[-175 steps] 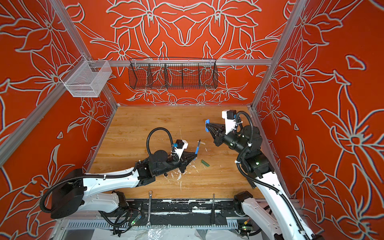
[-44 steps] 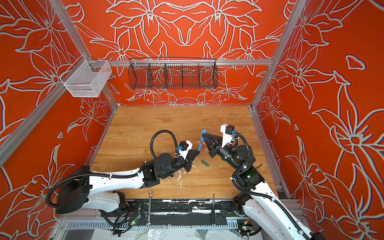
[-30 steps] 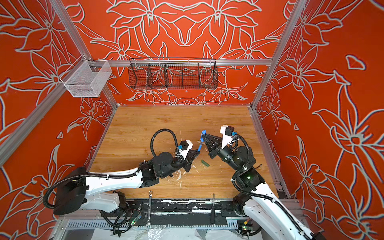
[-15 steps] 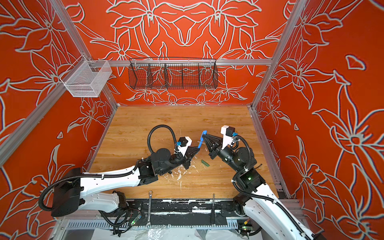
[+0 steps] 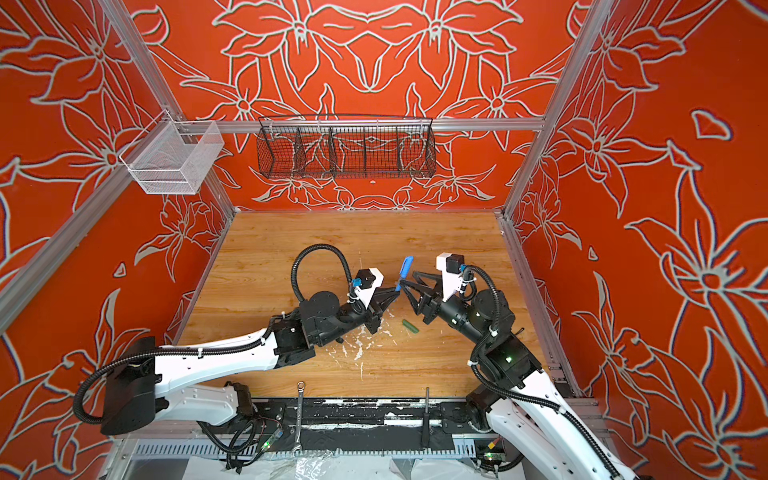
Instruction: Insert the pens into the pen caps
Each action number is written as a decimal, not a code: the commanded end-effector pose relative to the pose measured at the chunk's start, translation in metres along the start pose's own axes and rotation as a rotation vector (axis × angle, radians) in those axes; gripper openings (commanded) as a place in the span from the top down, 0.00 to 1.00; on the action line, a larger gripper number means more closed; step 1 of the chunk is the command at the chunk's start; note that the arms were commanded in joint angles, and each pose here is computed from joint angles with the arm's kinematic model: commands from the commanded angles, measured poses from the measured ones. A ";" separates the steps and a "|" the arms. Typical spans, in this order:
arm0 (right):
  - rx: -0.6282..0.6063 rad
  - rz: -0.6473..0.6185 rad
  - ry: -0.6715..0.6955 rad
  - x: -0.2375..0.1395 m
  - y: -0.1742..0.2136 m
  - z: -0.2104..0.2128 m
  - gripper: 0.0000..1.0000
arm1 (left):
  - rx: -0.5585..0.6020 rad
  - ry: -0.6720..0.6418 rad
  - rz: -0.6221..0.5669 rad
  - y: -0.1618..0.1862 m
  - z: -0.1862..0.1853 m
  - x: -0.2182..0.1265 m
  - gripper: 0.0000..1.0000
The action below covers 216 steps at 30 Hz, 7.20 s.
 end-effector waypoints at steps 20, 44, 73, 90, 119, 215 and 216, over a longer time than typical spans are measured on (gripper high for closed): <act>0.148 0.351 -0.281 0.034 0.031 0.037 0.41 | -0.162 -0.027 0.114 0.022 0.021 -0.113 1.00; 0.117 0.419 -0.327 0.061 0.051 0.039 0.45 | -0.197 -0.005 0.145 0.031 0.022 -0.090 1.00; 0.130 0.459 -0.336 0.084 0.066 0.031 0.60 | -0.201 0.017 0.143 0.030 0.021 -0.073 1.00; 0.064 0.494 -0.261 0.078 0.064 0.028 1.00 | -0.326 0.014 0.287 0.037 0.040 -0.075 0.73; 0.064 0.438 -0.263 0.076 0.057 0.029 1.00 | -0.340 0.273 0.330 0.032 0.019 -0.062 0.65; 0.171 0.350 -0.050 0.087 0.025 -0.016 1.00 | -0.328 0.132 0.401 0.033 0.060 -0.007 1.00; 0.180 0.352 -0.041 0.087 0.027 -0.018 1.00 | -0.330 0.118 0.389 0.032 0.066 -0.006 1.00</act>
Point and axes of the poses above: each gripper's point midway between its finger pads, its own x axis out along the fingers, its own z axis along the line the jaws close on, y = z × x, the point moved 3 cm from there along -x, back along the fingers, and after that the axes turned 15 degrees about x, right-handed, at the moved point
